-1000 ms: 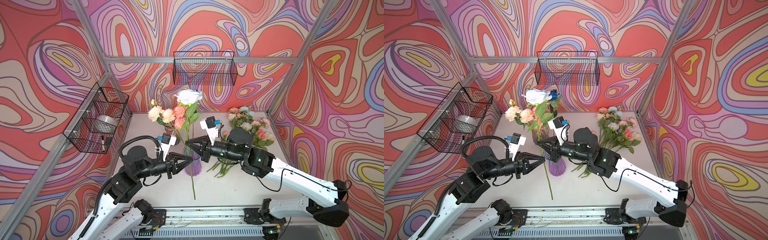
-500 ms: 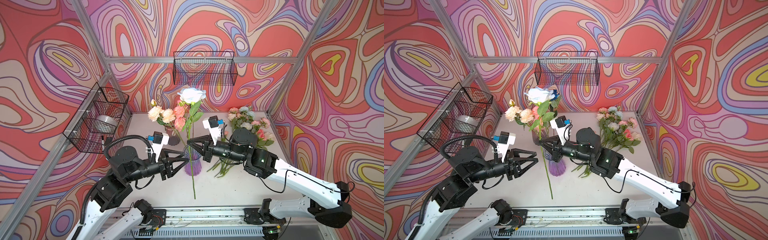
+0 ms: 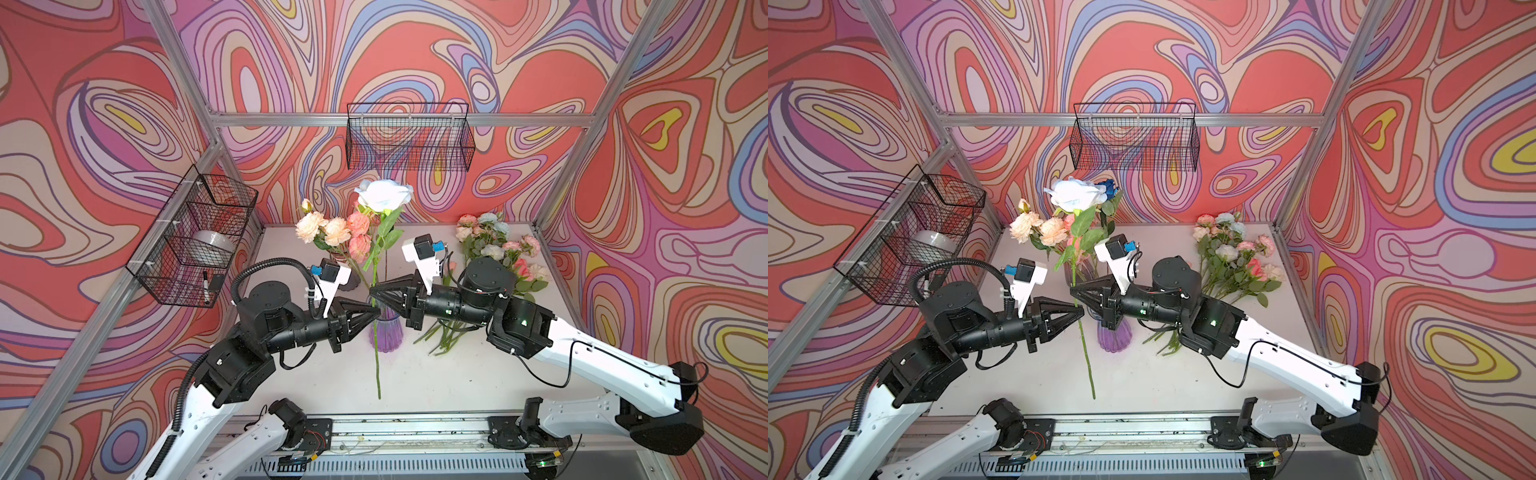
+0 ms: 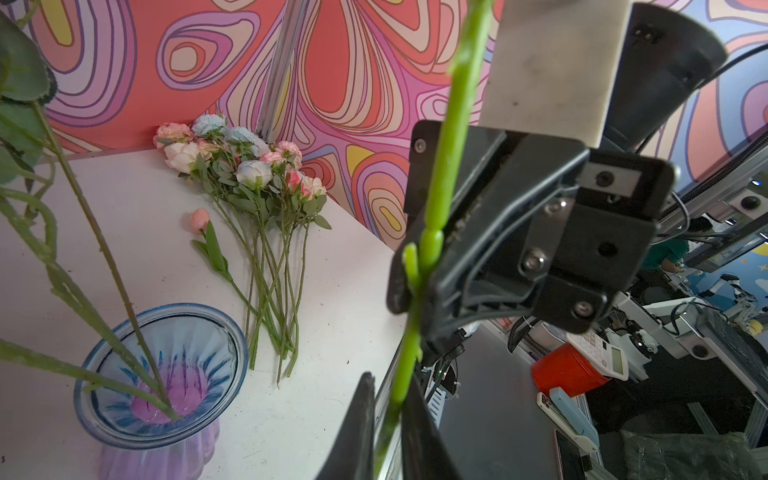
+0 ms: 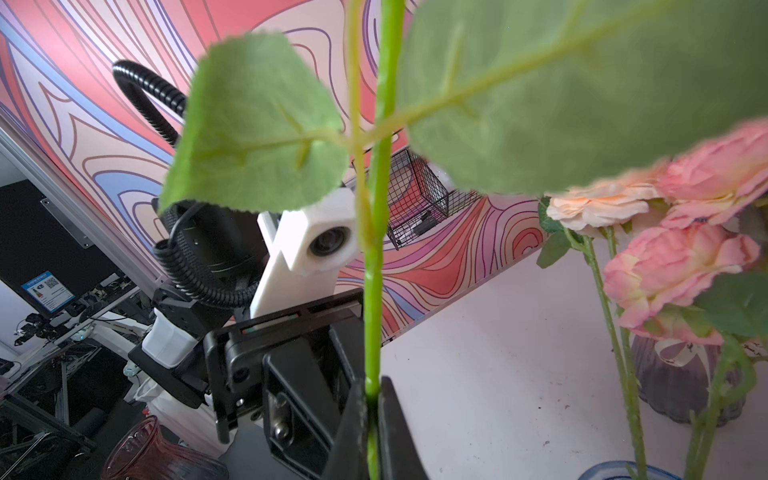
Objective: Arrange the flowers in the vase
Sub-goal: 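Close the left gripper on the white rose stem below the right gripper, then withdraw the open right gripper while the left gripper lifts the white rose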
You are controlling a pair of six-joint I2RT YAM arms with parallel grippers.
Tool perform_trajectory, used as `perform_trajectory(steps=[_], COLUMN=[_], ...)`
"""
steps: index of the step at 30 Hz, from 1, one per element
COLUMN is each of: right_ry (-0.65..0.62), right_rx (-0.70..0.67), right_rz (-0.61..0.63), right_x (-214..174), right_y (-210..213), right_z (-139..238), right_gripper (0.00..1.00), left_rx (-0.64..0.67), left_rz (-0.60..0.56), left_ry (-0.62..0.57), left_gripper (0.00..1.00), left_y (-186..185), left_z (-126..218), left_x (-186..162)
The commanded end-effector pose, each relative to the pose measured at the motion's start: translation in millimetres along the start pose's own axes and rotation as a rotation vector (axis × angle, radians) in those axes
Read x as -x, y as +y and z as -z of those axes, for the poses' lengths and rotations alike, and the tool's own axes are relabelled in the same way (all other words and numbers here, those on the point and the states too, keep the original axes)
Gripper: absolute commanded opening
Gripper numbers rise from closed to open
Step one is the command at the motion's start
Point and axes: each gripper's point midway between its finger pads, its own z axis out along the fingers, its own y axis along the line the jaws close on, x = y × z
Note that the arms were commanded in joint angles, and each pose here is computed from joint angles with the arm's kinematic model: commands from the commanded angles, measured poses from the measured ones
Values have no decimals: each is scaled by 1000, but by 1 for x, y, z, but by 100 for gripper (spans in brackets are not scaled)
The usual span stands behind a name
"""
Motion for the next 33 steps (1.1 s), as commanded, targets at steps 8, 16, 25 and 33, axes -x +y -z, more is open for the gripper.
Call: perform_trajectory(steps=[8, 16, 25, 33], right_ry=[-78, -179, -200, -212], right_rx=[-141, -254, -262, -295], right_rz=[23, 60, 69, 74], right_x=[11, 30, 33, 29], right_y=[-13, -14, -10, -15], right_z=[34, 93, 112, 123], right_gripper=[43, 44, 44, 44], left_rx=[76, 180, 271, 350], left_rz=[-135, -284, -438, -394], left_ry=[-142, -350, -523, -436], left_gripper=[0, 0, 0, 0], left_y=[0, 6, 16, 59], left_z=[6, 3, -8, -37], left_x=[47, 115, 171, 132])
